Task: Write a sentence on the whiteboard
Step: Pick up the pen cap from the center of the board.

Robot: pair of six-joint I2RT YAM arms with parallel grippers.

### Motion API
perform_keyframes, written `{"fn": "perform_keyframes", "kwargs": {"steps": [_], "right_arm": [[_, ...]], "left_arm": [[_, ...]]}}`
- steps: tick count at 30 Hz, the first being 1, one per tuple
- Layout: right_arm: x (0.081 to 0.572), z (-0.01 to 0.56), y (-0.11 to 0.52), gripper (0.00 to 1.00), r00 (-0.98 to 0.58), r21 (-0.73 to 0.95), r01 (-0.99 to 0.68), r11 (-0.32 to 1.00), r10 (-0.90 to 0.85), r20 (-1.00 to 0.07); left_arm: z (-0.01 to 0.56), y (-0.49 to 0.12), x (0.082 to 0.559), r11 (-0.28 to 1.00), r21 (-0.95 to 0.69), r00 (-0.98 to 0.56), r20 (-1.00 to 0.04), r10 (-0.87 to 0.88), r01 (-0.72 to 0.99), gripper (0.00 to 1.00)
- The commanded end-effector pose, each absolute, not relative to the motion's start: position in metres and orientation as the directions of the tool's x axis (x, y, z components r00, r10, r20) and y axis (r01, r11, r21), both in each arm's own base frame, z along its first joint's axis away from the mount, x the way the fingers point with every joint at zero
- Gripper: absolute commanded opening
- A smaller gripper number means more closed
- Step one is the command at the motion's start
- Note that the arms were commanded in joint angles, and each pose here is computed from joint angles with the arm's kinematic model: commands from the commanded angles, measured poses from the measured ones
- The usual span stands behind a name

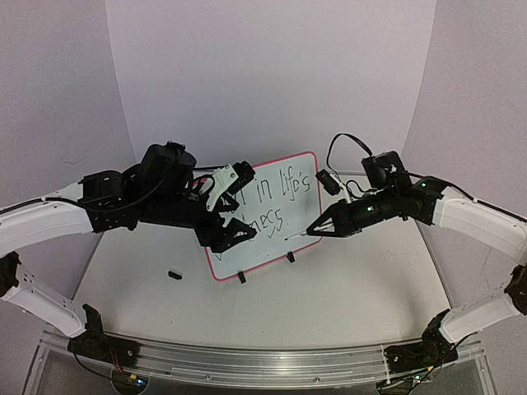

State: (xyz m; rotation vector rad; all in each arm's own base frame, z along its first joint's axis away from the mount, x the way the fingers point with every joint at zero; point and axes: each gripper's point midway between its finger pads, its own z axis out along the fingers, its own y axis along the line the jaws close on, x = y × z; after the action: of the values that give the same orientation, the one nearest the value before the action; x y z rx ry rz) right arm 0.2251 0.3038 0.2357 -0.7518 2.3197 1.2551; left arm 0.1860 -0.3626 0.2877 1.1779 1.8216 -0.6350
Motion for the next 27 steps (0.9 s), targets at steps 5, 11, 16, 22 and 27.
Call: {"fn": "perform_keyframes", "kwargs": {"steps": [5, 11, 16, 22, 27], "right_arm": [[0.217, 0.238, 0.291, 0.0, -0.772, 0.622, -0.622, 0.476, -0.237, -0.59], [0.216, 0.237, 0.288, 0.0, -0.767, 0.616, -0.624, 0.48, -0.226, -0.6], [0.218, 0.236, 0.286, 0.0, -0.763, 0.607, -0.624, 0.493, -0.213, -0.61], [0.226, 0.236, 0.284, 0.0, -0.761, 0.601, -0.609, 0.518, -0.166, -0.628], [0.23, 0.221, 0.278, 0.0, -0.781, 0.594, -0.568, 0.57, -0.145, -0.608]], "left_arm": [[0.265, -0.289, 0.198, 0.675, -0.068, -0.347, -0.892, 0.288, 0.735, 0.87], [0.214, -0.216, 0.229, 0.827, -0.248, -0.561, -0.822, 0.096, 0.504, 0.86], [0.164, -0.174, 0.25, 0.905, -0.325, -0.687, -0.725, -0.052, 0.276, 0.82], [0.119, -0.158, 0.274, 0.927, -0.351, -0.755, -0.642, -0.134, 0.135, 0.8], [0.1, -0.164, 0.291, 0.936, -0.326, -0.778, -0.62, -0.103, 0.136, 0.74]]}}
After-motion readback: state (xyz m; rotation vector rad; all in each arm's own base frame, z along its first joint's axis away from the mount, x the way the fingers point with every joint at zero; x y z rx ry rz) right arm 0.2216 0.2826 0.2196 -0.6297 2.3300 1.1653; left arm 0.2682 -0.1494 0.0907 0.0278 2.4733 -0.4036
